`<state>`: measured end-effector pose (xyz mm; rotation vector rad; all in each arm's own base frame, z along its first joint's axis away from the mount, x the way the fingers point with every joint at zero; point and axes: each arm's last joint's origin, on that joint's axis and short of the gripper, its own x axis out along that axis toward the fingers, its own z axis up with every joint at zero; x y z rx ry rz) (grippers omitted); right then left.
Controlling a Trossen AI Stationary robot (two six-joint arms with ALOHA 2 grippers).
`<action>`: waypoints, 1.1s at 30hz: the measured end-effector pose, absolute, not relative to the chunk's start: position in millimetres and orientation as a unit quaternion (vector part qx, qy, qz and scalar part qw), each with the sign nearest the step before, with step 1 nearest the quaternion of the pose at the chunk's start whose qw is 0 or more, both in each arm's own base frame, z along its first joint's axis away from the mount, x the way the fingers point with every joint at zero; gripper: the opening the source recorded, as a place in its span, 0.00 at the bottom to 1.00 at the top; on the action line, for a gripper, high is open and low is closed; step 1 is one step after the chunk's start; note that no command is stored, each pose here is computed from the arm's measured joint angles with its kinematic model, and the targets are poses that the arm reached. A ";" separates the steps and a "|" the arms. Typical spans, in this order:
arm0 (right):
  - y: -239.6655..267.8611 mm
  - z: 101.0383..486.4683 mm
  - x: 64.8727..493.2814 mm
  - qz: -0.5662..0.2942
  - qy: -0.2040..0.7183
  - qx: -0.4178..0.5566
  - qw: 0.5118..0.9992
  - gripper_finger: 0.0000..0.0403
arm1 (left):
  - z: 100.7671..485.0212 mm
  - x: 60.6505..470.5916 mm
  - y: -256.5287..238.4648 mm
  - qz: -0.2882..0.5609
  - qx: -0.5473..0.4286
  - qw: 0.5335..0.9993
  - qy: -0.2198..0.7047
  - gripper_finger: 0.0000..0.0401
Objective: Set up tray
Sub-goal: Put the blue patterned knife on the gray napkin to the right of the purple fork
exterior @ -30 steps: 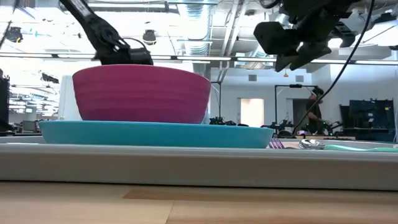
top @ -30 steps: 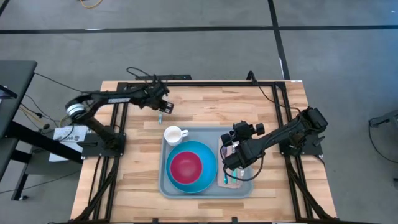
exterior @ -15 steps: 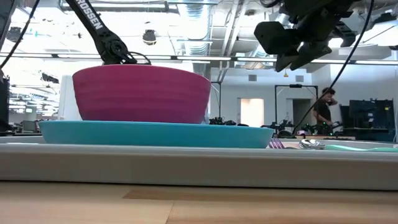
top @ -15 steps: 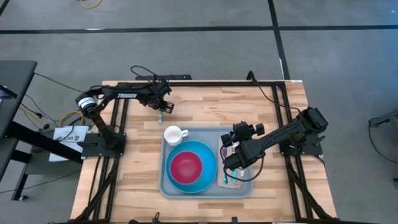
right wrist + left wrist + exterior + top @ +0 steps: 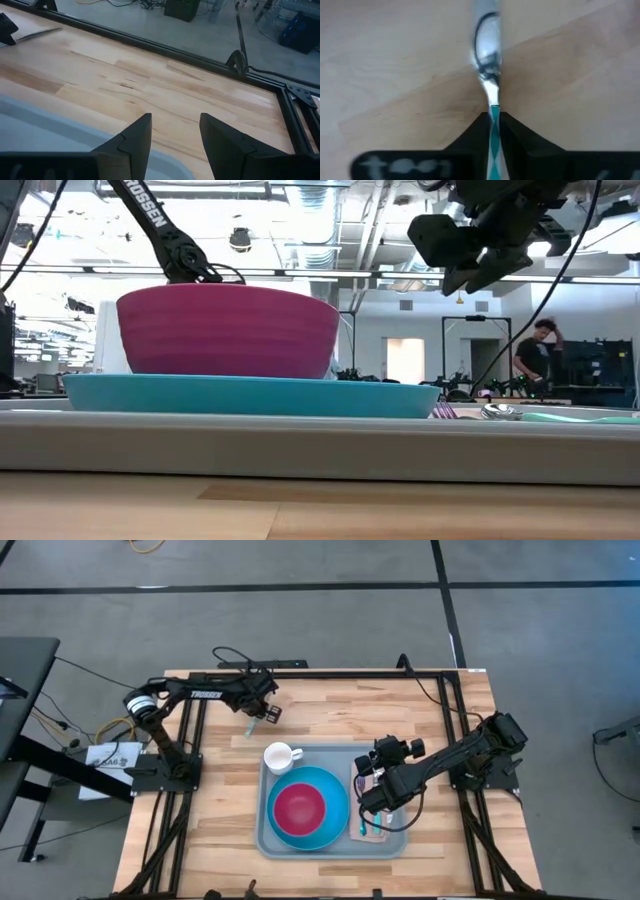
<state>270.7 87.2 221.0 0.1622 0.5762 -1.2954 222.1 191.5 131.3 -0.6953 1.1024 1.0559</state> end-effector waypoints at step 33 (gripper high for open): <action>115.2 237.7 279.4 -0.524 0.039 0.073 0.847 0.39 | 290.8 272.0 15.8 0.095 -0.135 0.962 0.216 0.01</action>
